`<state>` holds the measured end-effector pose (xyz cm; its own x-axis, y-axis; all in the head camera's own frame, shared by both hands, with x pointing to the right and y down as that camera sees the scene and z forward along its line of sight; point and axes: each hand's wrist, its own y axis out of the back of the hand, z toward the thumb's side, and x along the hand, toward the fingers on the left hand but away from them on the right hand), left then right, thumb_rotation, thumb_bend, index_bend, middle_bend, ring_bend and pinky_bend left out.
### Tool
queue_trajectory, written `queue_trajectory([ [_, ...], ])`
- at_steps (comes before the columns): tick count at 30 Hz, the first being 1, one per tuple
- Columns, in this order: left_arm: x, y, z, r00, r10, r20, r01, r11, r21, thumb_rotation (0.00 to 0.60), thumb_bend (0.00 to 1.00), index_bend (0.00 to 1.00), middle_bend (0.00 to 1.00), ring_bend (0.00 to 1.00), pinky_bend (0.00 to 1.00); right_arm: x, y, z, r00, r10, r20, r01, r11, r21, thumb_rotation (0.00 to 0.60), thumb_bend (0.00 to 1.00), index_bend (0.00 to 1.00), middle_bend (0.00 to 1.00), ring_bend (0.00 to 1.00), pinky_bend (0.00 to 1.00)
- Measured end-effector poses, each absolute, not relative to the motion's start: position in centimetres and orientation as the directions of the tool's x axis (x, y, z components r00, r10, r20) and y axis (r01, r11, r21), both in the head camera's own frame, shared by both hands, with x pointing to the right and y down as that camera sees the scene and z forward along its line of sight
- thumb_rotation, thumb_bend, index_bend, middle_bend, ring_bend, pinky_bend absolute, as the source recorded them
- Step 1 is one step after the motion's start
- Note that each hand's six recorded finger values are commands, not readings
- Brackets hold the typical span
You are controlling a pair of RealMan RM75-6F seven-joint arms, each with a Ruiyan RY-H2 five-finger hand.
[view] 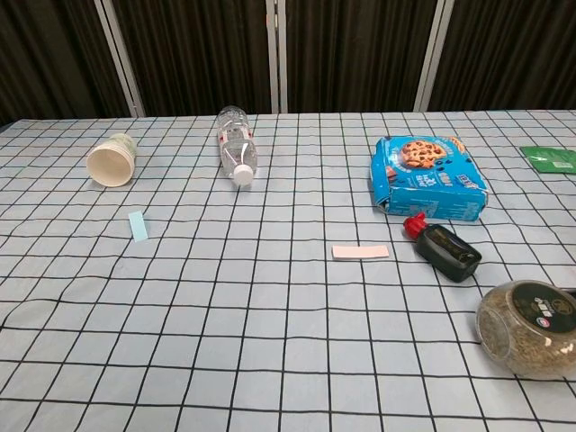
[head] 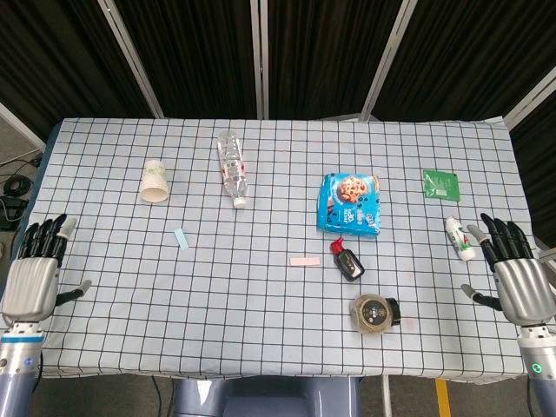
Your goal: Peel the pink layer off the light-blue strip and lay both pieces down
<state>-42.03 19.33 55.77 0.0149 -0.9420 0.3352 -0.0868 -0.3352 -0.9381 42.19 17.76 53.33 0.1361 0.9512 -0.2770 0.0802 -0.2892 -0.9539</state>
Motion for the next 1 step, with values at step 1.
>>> queue_trajectory([
  [1, -42.36, 19.82, 55.58, 0.011, -0.941, 0.338, -0.091, -0.337, -0.937, 0.600, 0.00, 0.00, 0.00, 0.00, 0.00, 42.32, 17.94, 53.09, 0.131, 0.953, -0.273, 0.073, -0.284, -0.956, 0.600, 0.00, 0.12, 0.00, 0.00, 0.00],
])
